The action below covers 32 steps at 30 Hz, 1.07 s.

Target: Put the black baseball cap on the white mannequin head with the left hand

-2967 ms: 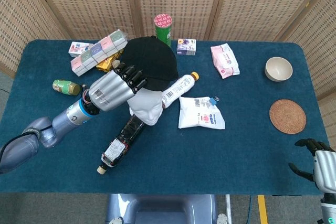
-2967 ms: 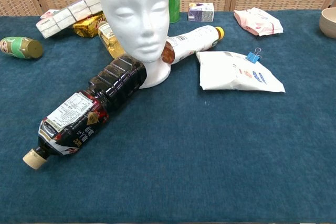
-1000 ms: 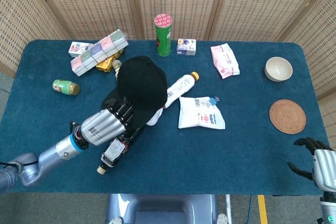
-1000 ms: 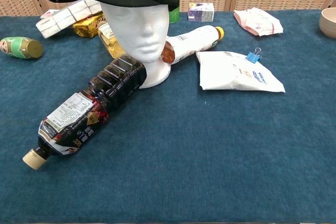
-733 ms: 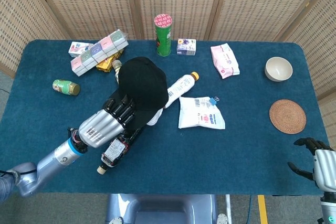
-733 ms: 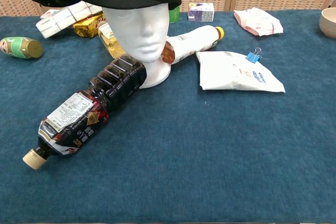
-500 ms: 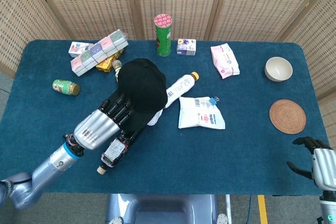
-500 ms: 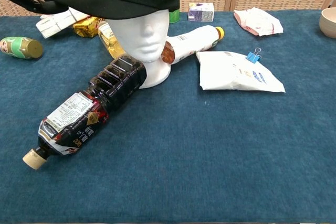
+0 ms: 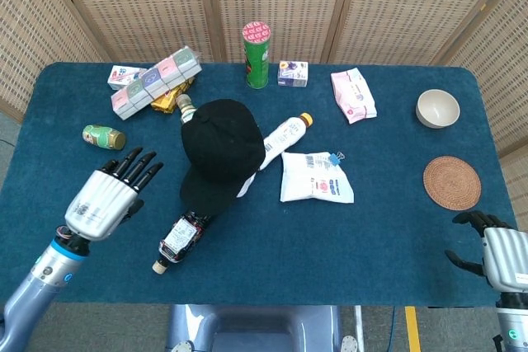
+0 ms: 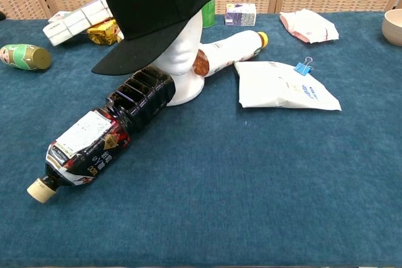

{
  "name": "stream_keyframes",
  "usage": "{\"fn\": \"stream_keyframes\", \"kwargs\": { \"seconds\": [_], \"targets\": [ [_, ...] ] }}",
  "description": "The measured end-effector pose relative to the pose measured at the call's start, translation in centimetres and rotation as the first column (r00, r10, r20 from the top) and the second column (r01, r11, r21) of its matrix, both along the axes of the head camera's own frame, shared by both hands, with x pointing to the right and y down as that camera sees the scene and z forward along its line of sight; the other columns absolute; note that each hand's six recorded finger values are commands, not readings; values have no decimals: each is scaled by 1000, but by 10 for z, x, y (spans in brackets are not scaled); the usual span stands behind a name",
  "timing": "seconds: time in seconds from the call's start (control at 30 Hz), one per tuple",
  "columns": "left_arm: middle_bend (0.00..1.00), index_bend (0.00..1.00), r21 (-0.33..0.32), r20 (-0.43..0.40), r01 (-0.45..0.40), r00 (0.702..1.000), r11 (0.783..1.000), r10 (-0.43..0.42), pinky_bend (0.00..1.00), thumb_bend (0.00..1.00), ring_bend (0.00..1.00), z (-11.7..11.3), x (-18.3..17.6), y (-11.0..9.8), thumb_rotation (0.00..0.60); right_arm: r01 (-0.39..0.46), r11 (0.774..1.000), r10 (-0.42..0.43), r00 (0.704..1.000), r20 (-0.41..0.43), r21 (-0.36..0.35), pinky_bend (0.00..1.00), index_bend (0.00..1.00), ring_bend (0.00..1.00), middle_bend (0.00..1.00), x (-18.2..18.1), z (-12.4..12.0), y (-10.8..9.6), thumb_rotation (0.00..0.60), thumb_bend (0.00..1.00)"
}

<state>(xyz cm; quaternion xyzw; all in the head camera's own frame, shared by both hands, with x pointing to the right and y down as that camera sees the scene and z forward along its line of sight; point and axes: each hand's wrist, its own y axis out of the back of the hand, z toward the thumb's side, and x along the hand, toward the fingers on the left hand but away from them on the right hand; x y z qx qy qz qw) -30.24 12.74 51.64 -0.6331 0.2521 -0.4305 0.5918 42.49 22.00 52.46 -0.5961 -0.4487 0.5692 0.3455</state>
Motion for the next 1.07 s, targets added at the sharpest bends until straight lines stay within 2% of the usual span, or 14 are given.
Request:
{"fn": "stream_keyframes", "kwargs": {
  "seconds": [0.13,0.27,0.43,0.73,0.97,1.07],
  "targets": [
    [183,258,-10,-9,97,995,995,-97,460,216,137,-1,-27,2,600,8,1000,-8,1000,-2,-8,524,399,433,430,-2,3,-2,600,81],
    [183,299,-23,-26,192,981,981,-192,460,216,153,0,-54,6,600,15,1000,-15,1000,-6,-16,524,399,433,430,-4,6,-5,600,81],
    [209,345,-35,3,265,964,964,-265,460,216,164,2,-82,12,600,21,1000,-22,1000,-17,-19,524,399,433,430,-5,8,-6,600,82],
    [302,496,-67,65,420,907,905,-416,461,218,224,10,-132,37,600,36,999,-38,996,-81,-21,524,399,433,430,-5,13,-9,600,82],
    [315,507,-101,98,531,847,842,-522,461,220,234,15,-159,61,600,41,999,-42,996,-83,-24,524,399,433,430,-7,16,-12,600,81],
    [315,508,-104,104,552,833,827,-543,460,220,234,16,-164,66,600,48,999,-49,995,-82,-24,524,399,433,430,-10,17,-14,600,80]
  ]
}}
